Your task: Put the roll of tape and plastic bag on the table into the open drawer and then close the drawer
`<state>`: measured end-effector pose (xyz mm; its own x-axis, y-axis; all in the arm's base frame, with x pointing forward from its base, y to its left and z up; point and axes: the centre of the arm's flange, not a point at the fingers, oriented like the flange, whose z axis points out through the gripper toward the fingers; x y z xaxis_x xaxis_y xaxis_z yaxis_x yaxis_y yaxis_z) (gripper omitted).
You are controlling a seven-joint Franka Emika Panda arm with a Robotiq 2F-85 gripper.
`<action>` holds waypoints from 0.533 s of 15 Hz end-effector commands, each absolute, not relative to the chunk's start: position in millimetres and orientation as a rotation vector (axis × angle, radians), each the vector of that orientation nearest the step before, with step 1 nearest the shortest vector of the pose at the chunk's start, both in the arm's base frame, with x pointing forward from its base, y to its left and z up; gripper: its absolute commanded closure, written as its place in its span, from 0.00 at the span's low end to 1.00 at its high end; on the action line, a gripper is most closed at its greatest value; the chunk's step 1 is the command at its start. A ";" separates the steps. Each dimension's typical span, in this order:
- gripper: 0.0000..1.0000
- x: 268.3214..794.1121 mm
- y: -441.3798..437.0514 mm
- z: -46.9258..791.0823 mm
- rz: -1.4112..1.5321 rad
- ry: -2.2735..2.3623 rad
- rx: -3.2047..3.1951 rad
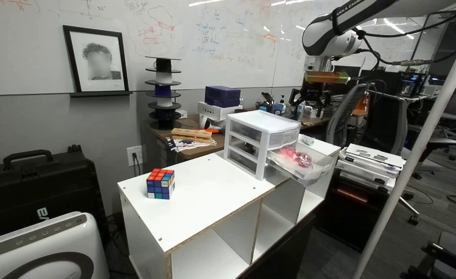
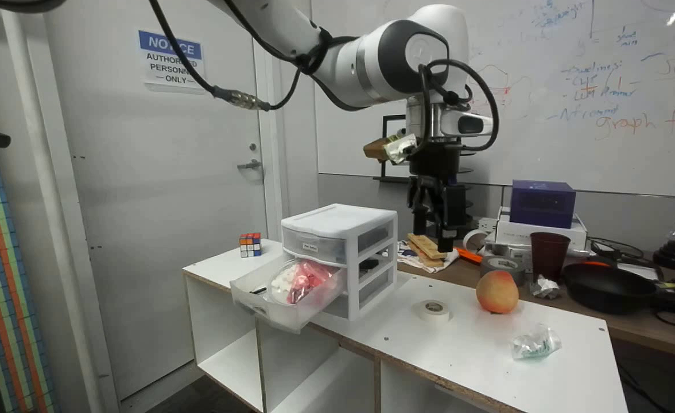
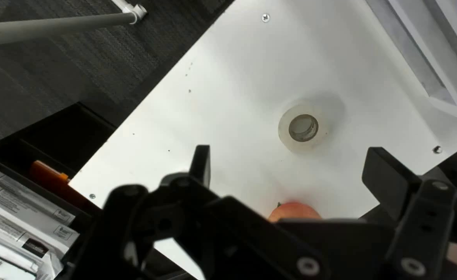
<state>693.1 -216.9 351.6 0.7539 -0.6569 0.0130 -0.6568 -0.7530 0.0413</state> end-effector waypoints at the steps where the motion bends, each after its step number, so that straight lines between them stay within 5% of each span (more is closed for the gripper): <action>1: 0.00 738.0 -229.2 336.9 0.084 -1.199 2.905; 8: 0.00 762.0 -229.6 287.5 0.035 -1.250 2.917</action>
